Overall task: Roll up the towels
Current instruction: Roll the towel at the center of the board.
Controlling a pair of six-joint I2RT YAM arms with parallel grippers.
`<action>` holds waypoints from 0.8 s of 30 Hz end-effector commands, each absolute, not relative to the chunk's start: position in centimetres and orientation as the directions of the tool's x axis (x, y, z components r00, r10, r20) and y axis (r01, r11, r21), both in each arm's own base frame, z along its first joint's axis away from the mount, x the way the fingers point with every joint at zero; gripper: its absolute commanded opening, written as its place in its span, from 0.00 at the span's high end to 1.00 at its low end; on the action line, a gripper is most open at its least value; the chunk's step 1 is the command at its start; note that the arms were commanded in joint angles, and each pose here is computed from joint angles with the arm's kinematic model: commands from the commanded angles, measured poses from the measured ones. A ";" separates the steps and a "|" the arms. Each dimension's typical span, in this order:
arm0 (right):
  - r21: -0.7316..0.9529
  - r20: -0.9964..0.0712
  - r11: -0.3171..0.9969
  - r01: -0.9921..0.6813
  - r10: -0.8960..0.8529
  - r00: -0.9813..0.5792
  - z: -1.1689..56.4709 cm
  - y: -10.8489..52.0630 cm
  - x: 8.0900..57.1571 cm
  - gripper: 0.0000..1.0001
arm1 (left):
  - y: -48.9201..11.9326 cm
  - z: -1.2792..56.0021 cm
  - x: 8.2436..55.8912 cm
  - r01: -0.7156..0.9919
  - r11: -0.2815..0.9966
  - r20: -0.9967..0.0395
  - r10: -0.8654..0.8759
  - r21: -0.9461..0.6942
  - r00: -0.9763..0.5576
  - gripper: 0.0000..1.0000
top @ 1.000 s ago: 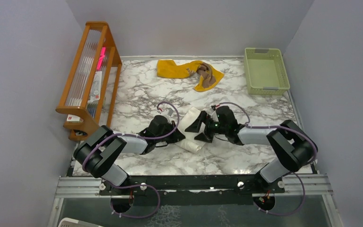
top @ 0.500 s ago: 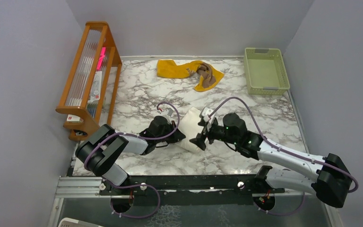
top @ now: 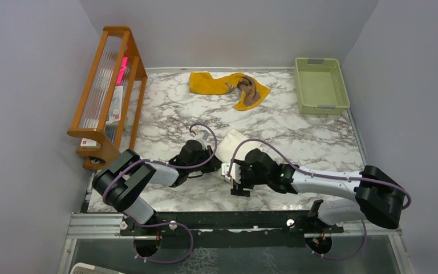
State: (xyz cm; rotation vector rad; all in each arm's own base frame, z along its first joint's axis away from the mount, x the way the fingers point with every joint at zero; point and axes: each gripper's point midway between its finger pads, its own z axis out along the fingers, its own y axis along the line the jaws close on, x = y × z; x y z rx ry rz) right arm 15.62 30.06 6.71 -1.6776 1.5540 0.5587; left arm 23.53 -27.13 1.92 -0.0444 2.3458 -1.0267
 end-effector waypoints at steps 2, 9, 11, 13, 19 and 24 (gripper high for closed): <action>-0.247 -0.723 -0.007 -0.969 -0.665 0.189 5.4 30.8 15.6 0.29 | -22.4 -4.5 20.6 0.075 0.861 -0.416 -0.164 -0.502 -0.894 1.00; -0.223 -0.681 0.029 -0.974 -0.720 0.134 3.8 30.7 16.1 0.41 | -22.3 -4.6 20.6 0.079 0.868 -0.414 -0.153 -0.491 -0.897 1.00; -0.229 -0.668 0.055 -0.972 -0.736 0.115 3.6 30.4 16.5 0.46 | -22.3 -4.6 20.6 0.081 0.868 -0.412 -0.149 -0.490 -0.899 1.00; -0.226 -0.644 0.079 -0.971 -0.760 0.088 3.0 29.9 16.8 0.50 | -22.3 -4.7 20.5 0.083 0.869 -0.410 -0.145 -0.489 -0.901 1.00; -0.195 -0.593 0.144 -0.970 -0.806 0.000 1.8 29.1 17.2 0.81 | -22.3 -4.5 20.8 0.093 0.876 -0.419 -0.132 -0.474 -0.899 1.00; -0.178 -0.608 0.221 -0.959 -0.791 -0.069 2.2 29.3 17.6 0.99 | -22.1 -3.9 21.6 0.101 0.886 -0.434 -0.119 -0.452 -0.893 1.00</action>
